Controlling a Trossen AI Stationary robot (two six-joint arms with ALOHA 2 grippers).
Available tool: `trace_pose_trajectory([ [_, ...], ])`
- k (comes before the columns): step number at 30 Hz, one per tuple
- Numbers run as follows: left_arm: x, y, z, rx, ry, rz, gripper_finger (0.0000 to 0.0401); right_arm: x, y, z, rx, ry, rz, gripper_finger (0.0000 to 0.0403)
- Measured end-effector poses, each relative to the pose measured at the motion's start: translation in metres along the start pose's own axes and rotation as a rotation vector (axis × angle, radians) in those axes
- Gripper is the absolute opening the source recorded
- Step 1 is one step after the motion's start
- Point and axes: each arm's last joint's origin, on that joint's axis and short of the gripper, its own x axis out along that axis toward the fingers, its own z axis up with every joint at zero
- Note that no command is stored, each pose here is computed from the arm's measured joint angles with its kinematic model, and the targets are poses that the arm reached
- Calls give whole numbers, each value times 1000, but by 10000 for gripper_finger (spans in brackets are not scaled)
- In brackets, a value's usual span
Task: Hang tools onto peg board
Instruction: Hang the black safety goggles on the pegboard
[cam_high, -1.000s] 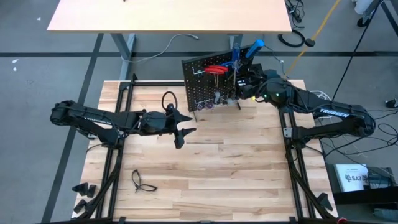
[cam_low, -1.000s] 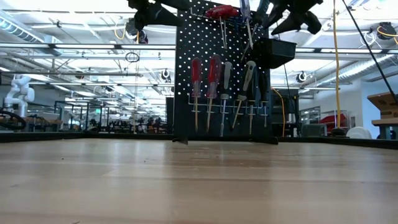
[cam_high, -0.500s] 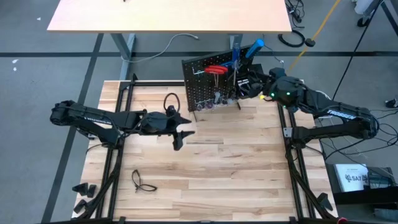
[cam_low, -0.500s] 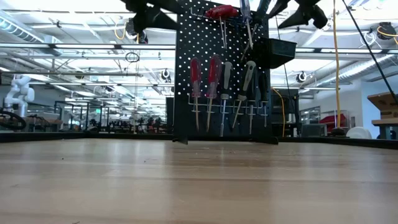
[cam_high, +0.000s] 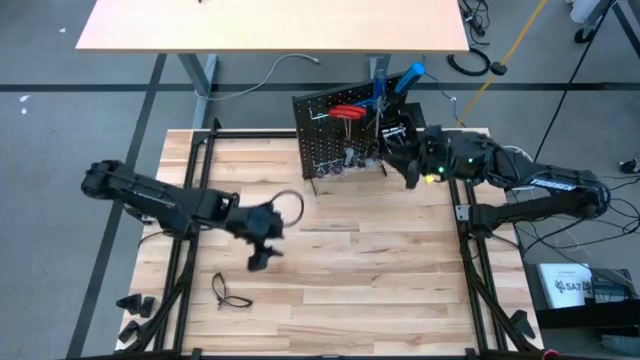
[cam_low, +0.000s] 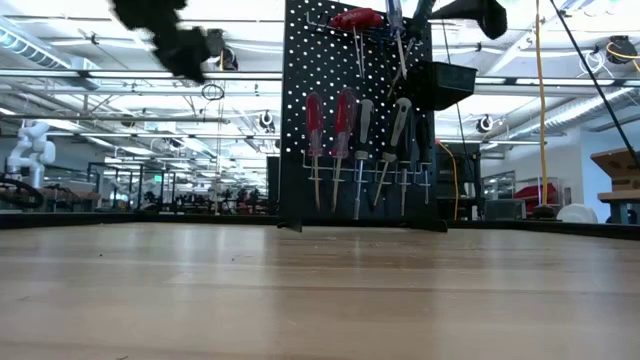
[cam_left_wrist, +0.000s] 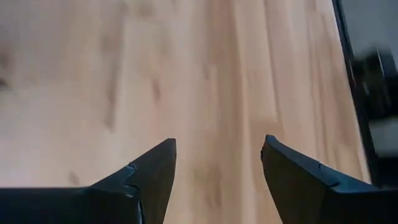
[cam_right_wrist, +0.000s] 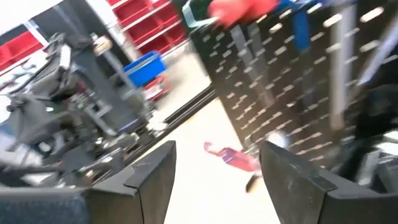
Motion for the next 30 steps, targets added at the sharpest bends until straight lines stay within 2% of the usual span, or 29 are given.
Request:
trace_pose_trajectory([
  [4, -1, -21, -21, 17, 166, -46, 235, 6, 14, -11, -10, 54, 60, 219],
  [7, -3, -32, -35, -39, 269, -27, 235, 14, 26, -20, -17, 85, 103, 219],
  [9, -6, -36, -45, -155, 321, 57, 235, 21, 33, -29, -11, 120, 115, 219],
  [12, -12, -34, -60, -458, 409, 245, 235, 34, 41, -44, -17, 191, 114, 219],
  [14, -16, -33, -68, -643, 471, 331, 235, 42, 46, -55, -19, 234, 111, 219],
  [16, -20, -35, -76, -807, 548, 382, 235, 49, 50, -65, -14, 271, 103, 219],
  [19, -22, -45, -82, -961, 613, 387, 235, 60, 54, -78, -10, 318, 85, 219],
  [21, -23, -51, -85, -1033, 639, 391, 235, 65, 56, -85, -18, 339, 79, 219],
  [25, -24, -60, -93, -1094, 645, 416, 235, 74, 58, -94, -30, 363, 67, 219],
  [30, -14, -59, -114, -1169, 650, 504, 235, 83, 60, -99, -31, 358, 79, 219],
])
